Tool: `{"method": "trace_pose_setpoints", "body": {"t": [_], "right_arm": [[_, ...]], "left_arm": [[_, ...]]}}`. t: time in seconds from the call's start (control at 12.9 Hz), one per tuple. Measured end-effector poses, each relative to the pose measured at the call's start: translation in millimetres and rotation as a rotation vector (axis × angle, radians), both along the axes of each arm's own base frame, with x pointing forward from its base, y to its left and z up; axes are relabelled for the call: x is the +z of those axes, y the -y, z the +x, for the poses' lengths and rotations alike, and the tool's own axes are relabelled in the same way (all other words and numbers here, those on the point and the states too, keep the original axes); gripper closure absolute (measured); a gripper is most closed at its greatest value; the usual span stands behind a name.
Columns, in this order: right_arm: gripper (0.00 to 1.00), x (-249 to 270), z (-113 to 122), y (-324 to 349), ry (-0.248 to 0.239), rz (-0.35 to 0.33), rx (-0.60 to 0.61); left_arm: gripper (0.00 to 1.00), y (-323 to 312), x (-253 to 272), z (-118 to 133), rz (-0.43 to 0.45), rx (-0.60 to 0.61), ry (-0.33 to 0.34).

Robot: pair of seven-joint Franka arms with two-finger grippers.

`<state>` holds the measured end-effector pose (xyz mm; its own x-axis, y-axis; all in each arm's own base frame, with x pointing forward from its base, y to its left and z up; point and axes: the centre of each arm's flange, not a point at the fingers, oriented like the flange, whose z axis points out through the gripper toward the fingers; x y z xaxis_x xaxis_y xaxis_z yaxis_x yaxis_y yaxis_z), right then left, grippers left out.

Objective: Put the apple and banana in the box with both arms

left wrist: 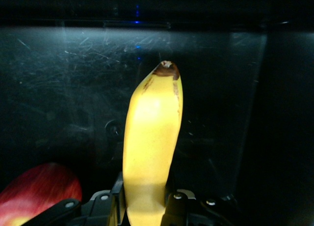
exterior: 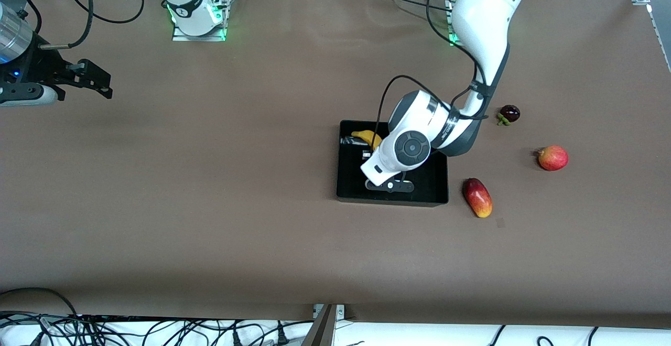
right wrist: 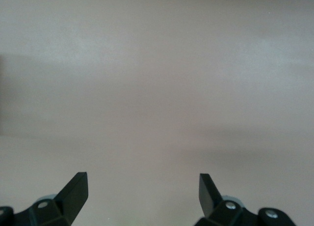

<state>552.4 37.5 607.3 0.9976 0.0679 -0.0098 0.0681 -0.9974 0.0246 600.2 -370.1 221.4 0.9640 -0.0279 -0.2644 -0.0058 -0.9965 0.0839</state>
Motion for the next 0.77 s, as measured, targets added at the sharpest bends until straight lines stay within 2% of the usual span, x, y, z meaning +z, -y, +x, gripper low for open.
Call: {"method": "trace_pose_setpoints", "body": {"t": [0.08,0.23,0.31,0.54,0.7,0.77], "right_arm": [[0.00,0,0,0,0.000,0.000,0.000],[0.00,0,0,0,0.000,0.000,0.000],[0.00,0,0,0,0.000,0.000,0.000],[0.00,0,0,0,0.000,0.000,0.000],[0.00,0,0,0,0.000,0.000,0.000],[0.00,0,0,0,0.000,0.000,-0.001]], "left_arm": [[0.66,-2,-10,0,0.005,0.003,-0.006],[0.59,-4,-20,-1,0.012,0.005,-0.017],[0.52,-4,-20,0,0.013,0.008,-0.017],[0.21,-15,9,14,0.009,0.030,-0.001],[0.02,-52,63,32,0.025,0.070,-0.016],[0.00,-87,102,41,0.033,0.106,-0.028]]}}
